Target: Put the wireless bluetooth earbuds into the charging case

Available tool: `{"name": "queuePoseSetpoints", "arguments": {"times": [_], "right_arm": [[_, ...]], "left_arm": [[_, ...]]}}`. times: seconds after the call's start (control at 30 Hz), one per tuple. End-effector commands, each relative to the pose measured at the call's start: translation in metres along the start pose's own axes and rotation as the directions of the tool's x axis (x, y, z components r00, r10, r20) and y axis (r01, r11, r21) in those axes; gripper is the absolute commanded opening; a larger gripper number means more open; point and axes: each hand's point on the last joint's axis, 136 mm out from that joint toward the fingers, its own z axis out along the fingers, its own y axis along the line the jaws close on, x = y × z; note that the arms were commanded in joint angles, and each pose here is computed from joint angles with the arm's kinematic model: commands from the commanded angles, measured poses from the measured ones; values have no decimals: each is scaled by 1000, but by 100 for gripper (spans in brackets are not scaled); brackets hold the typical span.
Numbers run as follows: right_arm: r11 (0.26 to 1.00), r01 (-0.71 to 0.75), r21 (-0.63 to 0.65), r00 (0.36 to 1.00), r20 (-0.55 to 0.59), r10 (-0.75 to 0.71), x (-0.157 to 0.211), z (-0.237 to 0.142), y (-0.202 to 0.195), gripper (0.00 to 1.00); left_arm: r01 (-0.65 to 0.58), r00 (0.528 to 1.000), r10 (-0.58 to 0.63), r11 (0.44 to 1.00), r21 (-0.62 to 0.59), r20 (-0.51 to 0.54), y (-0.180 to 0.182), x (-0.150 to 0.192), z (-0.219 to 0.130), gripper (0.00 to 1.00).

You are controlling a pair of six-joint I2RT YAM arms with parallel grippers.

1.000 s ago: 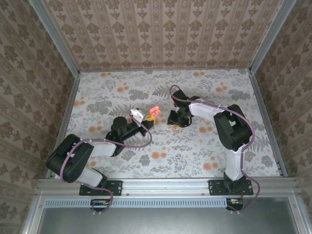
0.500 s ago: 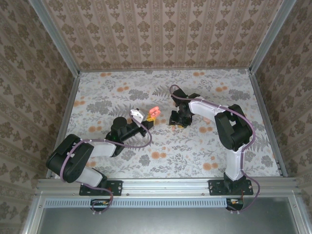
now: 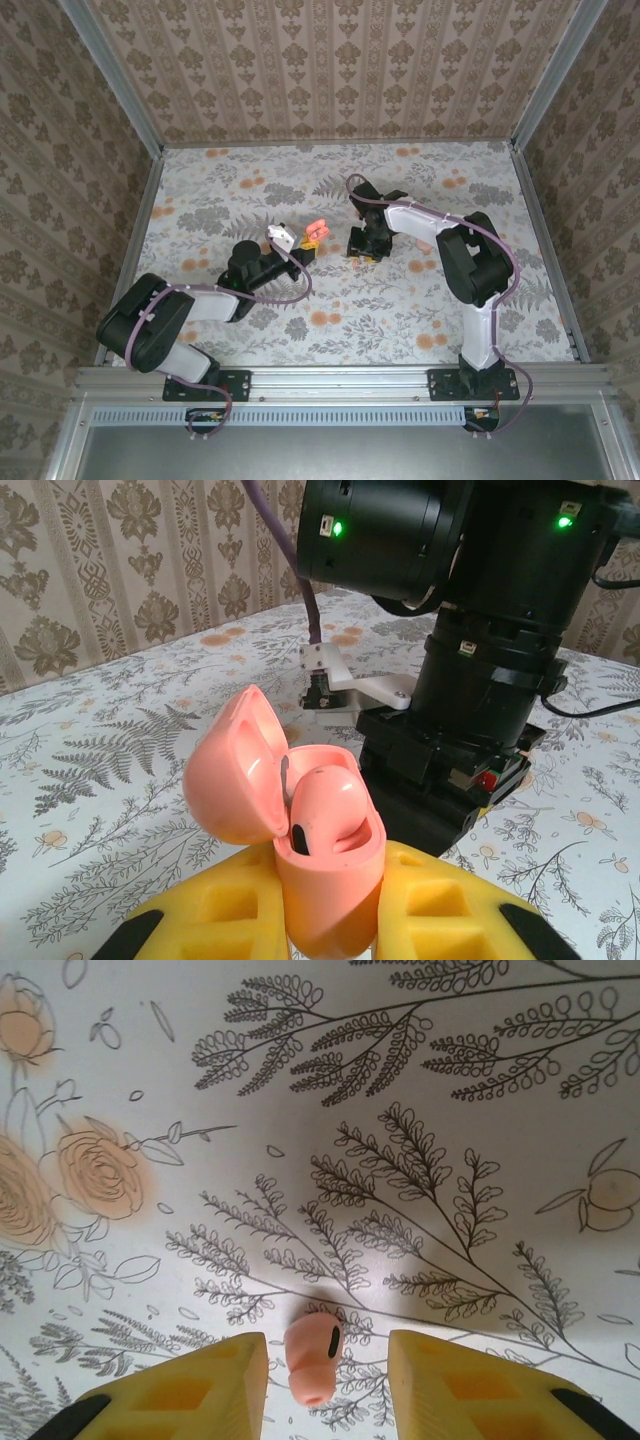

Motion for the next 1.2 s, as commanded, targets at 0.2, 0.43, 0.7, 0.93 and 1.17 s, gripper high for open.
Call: {"name": "queuePoseSetpoints", "arguments": {"times": [0.2,0.43,0.7,0.93,1.17], "right_arm": [[1000,19,-6,999,-43,-19,6,8,7,32],[1000,23,-10,999,-46,-24,8,9,10,27],[1000,26,-17,999,-31,-27,8,5,12,21],[999,24,-30,1000,2,-24,6,-1,12,20],[996,18,-91,996,85,-10,2,-14,18,19]], "left_arm": [[-15,1000,16,1000,-15,21,4,-2,-3,0],[-11,1000,11,1000,-15,17,3,0,-3,0],[-9,1000,9,1000,-15,16,3,1,-4,0],[-6,1000,6,1000,-13,13,3,1,-3,0],[15,1000,-15,1000,-6,7,3,6,1,0]]}}
